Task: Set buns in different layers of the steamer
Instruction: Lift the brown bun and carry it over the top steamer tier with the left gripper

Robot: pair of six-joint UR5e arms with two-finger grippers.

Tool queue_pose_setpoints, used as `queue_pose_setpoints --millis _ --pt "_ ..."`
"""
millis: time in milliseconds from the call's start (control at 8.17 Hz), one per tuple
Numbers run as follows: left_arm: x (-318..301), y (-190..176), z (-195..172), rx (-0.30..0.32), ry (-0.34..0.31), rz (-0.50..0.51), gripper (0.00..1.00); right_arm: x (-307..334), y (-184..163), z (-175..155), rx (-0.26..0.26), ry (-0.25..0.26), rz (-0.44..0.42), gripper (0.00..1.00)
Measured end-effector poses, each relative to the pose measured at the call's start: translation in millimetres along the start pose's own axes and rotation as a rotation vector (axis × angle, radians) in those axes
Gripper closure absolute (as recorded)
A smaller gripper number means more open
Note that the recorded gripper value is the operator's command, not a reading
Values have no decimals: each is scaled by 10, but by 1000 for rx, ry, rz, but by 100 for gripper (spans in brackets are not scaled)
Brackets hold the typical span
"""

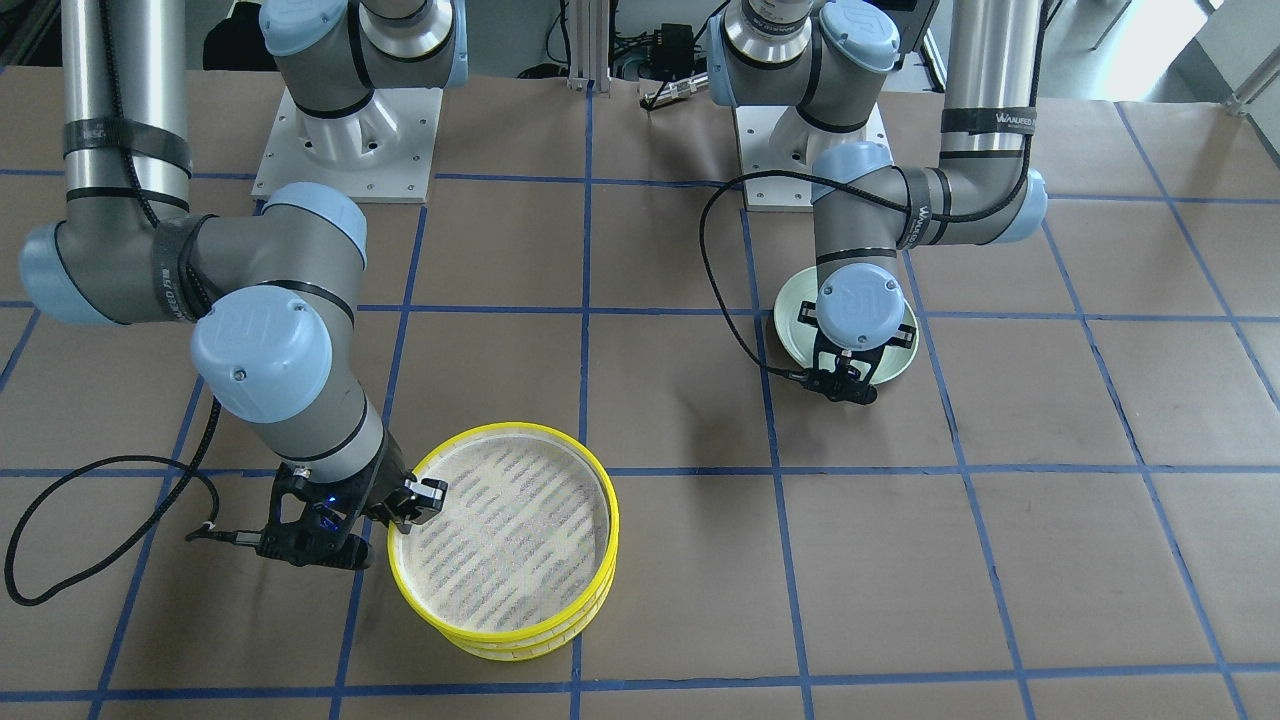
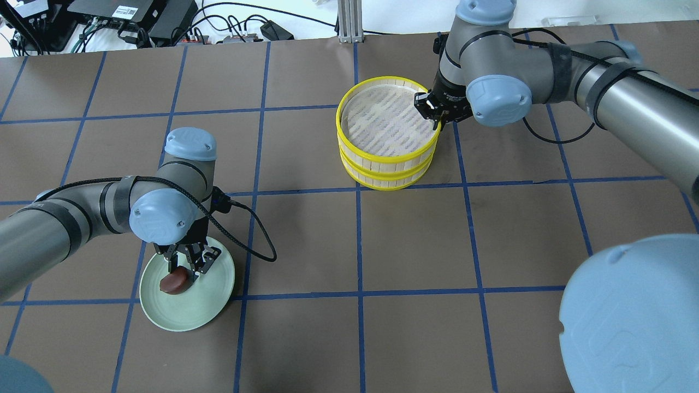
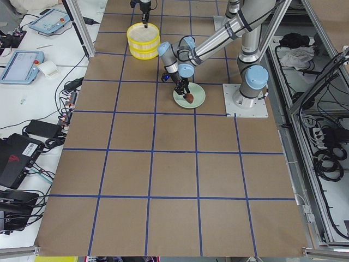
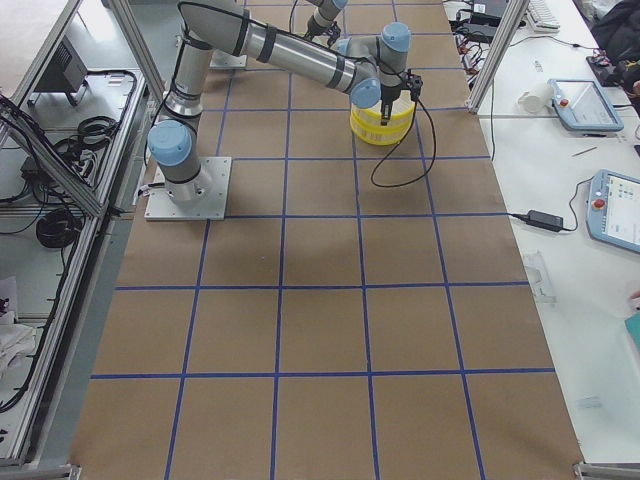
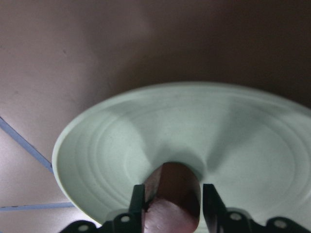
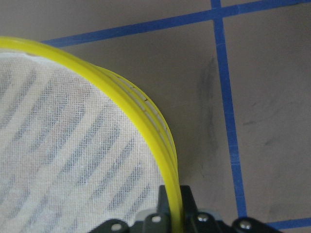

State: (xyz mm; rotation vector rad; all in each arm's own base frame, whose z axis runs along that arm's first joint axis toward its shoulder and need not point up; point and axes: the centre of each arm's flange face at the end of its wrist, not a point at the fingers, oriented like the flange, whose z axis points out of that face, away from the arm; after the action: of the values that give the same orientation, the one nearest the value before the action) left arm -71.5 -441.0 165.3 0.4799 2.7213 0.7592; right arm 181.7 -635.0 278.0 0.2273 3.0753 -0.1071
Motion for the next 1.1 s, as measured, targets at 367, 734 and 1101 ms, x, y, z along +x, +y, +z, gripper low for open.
queue_pose_setpoints --millis 367,734,1101 --pt "2 -6 -78 24 12 -10 100 9 27 57 -10 3 1 65" --pt "-6 -75 -652 144 51 -74 100 12 31 44 -7 5 0 29" --pt "-101 -101 -1518 246 86 -108 100 10 13 -109 16 1 0 12"
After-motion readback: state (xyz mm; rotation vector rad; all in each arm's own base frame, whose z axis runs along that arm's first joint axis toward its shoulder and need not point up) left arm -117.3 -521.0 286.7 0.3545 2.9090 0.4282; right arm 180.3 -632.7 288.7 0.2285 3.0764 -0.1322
